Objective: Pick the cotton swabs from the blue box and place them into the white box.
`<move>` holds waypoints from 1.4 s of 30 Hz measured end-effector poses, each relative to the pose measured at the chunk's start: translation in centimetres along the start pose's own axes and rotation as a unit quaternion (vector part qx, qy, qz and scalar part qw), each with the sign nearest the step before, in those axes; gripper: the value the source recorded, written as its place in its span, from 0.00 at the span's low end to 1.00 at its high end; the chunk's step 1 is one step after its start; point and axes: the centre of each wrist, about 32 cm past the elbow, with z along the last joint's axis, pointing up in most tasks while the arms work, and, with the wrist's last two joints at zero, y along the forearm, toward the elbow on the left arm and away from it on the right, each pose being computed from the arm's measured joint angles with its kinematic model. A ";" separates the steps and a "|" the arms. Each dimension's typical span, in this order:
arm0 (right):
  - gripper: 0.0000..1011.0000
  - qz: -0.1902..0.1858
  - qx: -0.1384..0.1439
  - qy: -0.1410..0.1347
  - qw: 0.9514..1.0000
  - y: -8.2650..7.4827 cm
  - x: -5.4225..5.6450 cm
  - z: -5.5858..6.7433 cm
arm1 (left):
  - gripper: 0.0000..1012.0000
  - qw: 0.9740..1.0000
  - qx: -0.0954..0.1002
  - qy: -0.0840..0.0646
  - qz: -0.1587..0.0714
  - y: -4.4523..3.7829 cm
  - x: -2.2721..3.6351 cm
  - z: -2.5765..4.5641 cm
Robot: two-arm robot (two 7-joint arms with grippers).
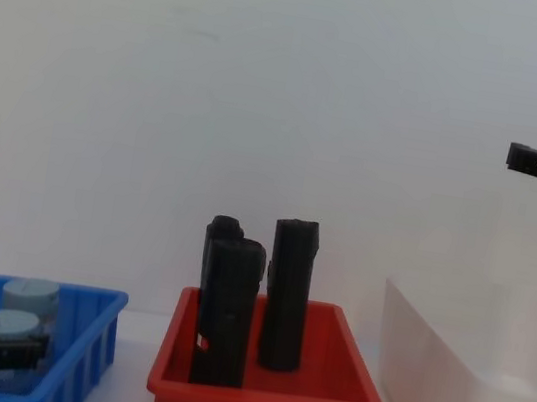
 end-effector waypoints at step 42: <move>0.99 0.000 0.000 0.000 1.000 0.0 0.0 0.0 | 0.66 1.000 0.003 -0.018 0.001 -0.27 0.10 0.47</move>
